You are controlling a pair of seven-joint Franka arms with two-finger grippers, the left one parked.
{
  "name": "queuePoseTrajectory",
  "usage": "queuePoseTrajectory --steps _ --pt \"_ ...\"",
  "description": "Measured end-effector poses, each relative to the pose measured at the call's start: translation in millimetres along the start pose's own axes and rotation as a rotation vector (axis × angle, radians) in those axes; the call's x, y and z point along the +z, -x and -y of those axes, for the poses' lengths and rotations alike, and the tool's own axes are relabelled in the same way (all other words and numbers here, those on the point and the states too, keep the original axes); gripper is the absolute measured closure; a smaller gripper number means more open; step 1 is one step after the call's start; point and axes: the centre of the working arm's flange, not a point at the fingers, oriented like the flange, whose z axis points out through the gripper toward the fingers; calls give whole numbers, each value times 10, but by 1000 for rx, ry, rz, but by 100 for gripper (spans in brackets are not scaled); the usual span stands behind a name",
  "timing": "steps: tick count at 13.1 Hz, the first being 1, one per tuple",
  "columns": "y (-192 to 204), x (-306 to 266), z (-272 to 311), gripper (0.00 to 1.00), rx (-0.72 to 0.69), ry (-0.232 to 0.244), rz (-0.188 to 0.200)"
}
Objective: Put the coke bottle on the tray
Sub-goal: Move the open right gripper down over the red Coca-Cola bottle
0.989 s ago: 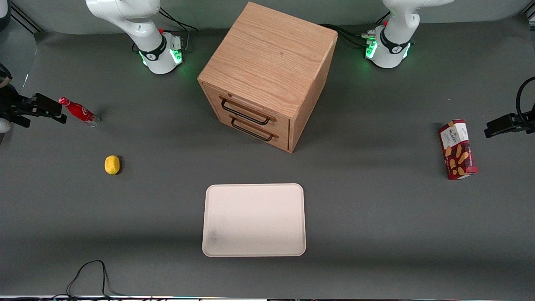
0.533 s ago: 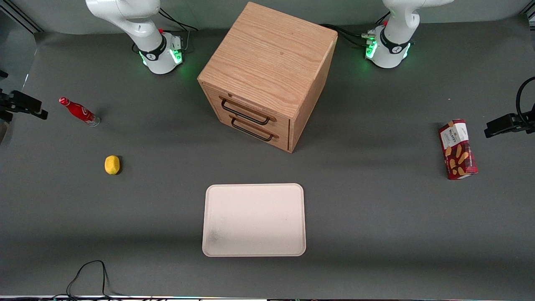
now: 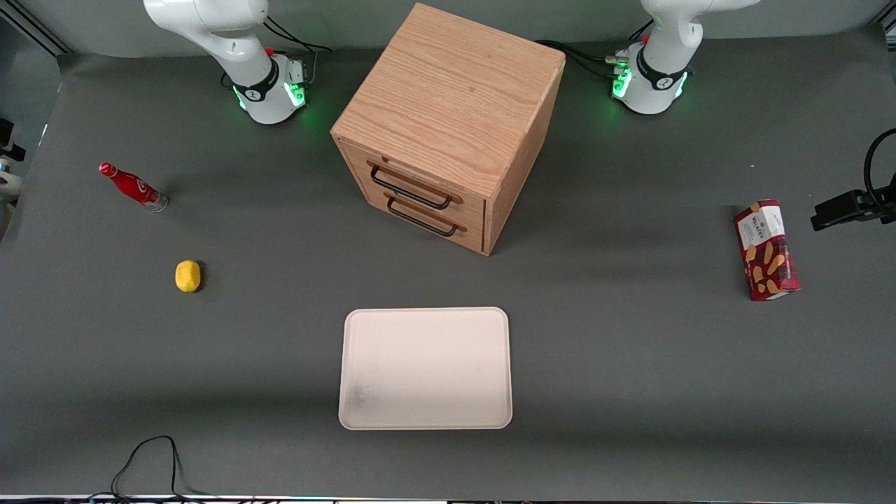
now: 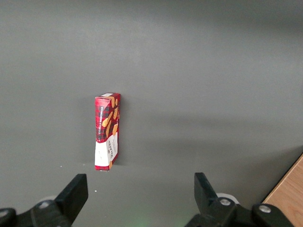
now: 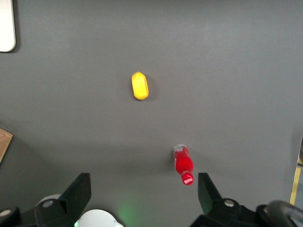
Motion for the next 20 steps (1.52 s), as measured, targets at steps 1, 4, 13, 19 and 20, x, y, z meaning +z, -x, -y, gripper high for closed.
queuePoseTrajectory --steps 1,4,13,19,20 --pt "158 34 -95 0 5 0 -2" --pt "642 67 -238 0 8 3 -10" --pt "1334 252 -637 0 -24 -20 -31" --pt "1157 799 -549 0 -55 -14 -35" --pt "1124 966 -552 0 -55 -13 -40"
